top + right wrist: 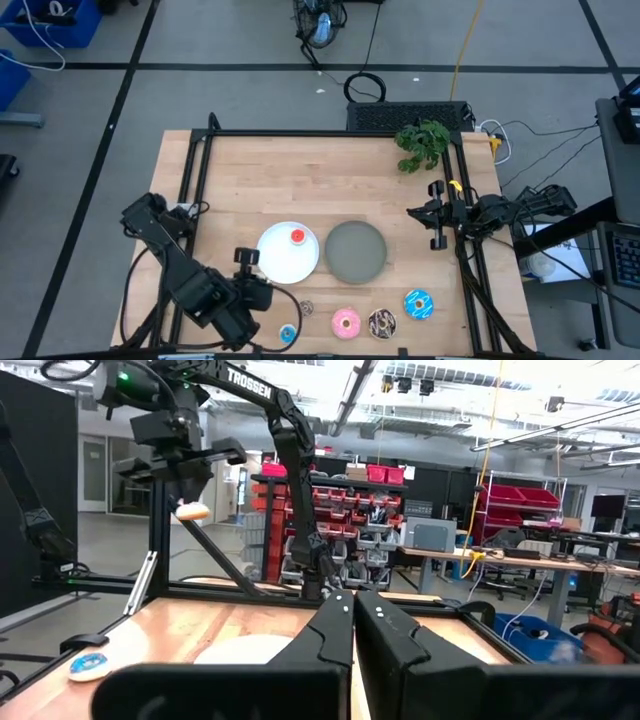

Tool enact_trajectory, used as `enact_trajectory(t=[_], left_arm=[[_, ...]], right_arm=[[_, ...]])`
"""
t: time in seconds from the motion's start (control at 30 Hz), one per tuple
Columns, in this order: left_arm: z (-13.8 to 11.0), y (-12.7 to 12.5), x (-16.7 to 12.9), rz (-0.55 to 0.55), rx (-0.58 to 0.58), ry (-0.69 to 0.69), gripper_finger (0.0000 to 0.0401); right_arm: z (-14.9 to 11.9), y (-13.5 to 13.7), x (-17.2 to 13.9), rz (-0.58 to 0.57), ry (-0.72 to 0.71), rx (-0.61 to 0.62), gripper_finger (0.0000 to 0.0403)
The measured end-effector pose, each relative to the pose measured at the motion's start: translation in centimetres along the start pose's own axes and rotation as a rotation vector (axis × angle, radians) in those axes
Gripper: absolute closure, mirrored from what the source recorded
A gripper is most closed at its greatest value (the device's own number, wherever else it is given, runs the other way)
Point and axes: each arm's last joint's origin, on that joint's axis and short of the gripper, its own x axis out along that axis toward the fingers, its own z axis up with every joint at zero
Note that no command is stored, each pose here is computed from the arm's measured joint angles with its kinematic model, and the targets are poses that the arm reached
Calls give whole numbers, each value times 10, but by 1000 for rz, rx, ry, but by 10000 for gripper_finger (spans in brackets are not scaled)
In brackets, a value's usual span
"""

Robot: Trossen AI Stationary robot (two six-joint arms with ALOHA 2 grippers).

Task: Pick & Place donuts
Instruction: Put the small white donut on the white plate

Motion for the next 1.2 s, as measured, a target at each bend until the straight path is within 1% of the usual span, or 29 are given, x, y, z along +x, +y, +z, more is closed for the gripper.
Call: enact_trajectory(t=[0.17,0.3,0.37,0.43,0.57,0.63,0.7,0.83,0.97,1.1,1.2], left_arm=[[3,6,11,20,-8,34,385],[5,17,28,35,-15,100,394],[8,29,44,64,-40,144,391],[11,41,65,75,-42,180,386],[16,61,110,27,-2,195,394],[17,69,130,-4,-3,194,394],[14,77,150,-27,-14,196,387],[0,89,183,-16,-38,236,387],[-14,105,209,-27,-146,264,394],[-23,111,228,-33,-195,252,379],[-30,112,233,-39,-201,266,384]], right_arm=[[0,0,0,0,2,21,399],[0,0,0,0,2,22,399],[0,0,0,0,1,23,399],[0,0,0,0,0,23,399],[0,0,0,0,-1,24,399],[0,0,0,0,-1,23,399],[0,0,0,0,-1,23,399],[0,0,0,0,1,21,399],[0,0,0,0,1,18,399],[0,0,0,0,1,18,399],[0,0,0,0,1,20,399]])
